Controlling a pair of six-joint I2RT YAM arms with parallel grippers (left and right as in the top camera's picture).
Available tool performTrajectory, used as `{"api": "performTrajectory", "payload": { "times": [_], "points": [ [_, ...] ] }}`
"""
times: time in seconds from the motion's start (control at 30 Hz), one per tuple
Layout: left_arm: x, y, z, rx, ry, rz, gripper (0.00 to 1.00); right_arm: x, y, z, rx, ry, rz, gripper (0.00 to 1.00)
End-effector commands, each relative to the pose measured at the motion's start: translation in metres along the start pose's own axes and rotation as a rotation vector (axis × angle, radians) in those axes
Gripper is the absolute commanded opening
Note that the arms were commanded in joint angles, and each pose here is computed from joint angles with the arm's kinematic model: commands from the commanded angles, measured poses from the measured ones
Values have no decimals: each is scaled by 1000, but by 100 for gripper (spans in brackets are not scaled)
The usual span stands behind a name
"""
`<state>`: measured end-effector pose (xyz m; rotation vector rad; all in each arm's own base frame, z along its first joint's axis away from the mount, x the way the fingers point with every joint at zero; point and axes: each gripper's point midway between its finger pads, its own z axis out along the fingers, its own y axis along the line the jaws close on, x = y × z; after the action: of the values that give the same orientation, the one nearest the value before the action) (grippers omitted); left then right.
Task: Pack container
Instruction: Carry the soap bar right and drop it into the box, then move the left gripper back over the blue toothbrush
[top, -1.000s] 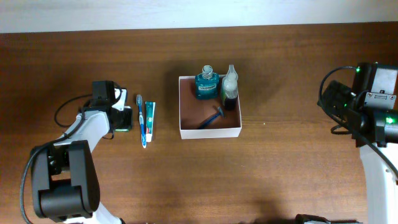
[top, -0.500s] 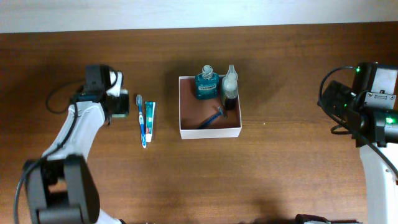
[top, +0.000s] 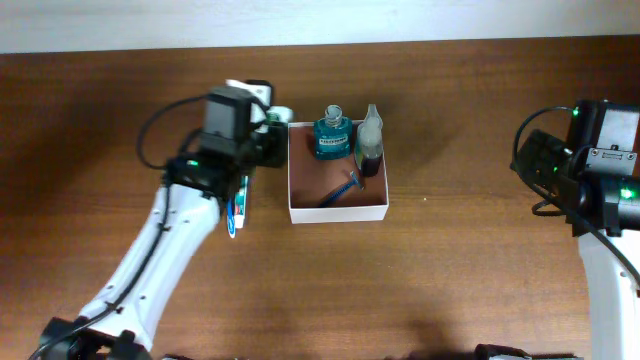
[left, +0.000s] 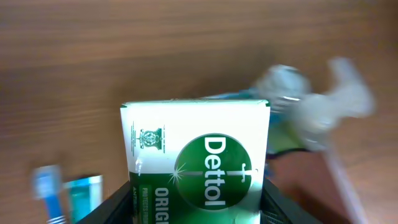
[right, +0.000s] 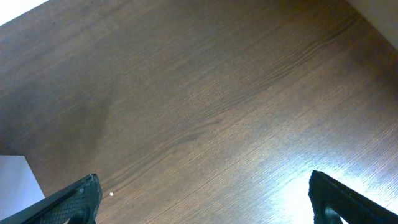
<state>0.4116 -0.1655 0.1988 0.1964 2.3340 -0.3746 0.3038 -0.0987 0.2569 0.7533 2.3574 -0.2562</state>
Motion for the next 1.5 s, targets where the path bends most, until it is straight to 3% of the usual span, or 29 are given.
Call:
{"api": "performTrajectory", "payload": {
  "times": [0.0,0.23,0.4,0.43,0.47,0.5,0.57,0.77,0.97,1.07,1.2,1.47],
  "points": [
    [10,-32,16,54,30,-24,35,-4,-2,-2,4,-13,9,99],
    [52,-52,55,65,159,-5,35,-4,-2,-2,4,-13,9,99],
    [63,-54,63,70,192,-11,35,-4,-2,-2,4,-13,9,99],
    [62,-54,63,70,191,-11,38,-4,-2,-2,4,-13,9,99],
    [62,-54,63,71,191,-11,49,-4,-2,-2,4,-13,9,99],
    [62,-54,63,71,190,-11,66,-4,-2,-2,4,-13,9,99],
    [58,-53,62,70,182,-14,75,-4,-2,-2,4,-13,9,99],
    [22,-35,35,51,102,-50,77,-4,-2,-2,4,-13,9,99],
    [-3,27,-10,-93,36,-97,77,-4,-2,-2,4,-13,9,99],
    [10,73,-22,-220,84,-159,80,-4,-2,-2,4,-13,9,99],
    [36,102,-23,-283,190,-215,81,-4,-2,-2,4,-13,9,99],
    [74,117,3,-319,330,-237,81,-4,-2,-2,4,-13,9,99]
  ]
}}
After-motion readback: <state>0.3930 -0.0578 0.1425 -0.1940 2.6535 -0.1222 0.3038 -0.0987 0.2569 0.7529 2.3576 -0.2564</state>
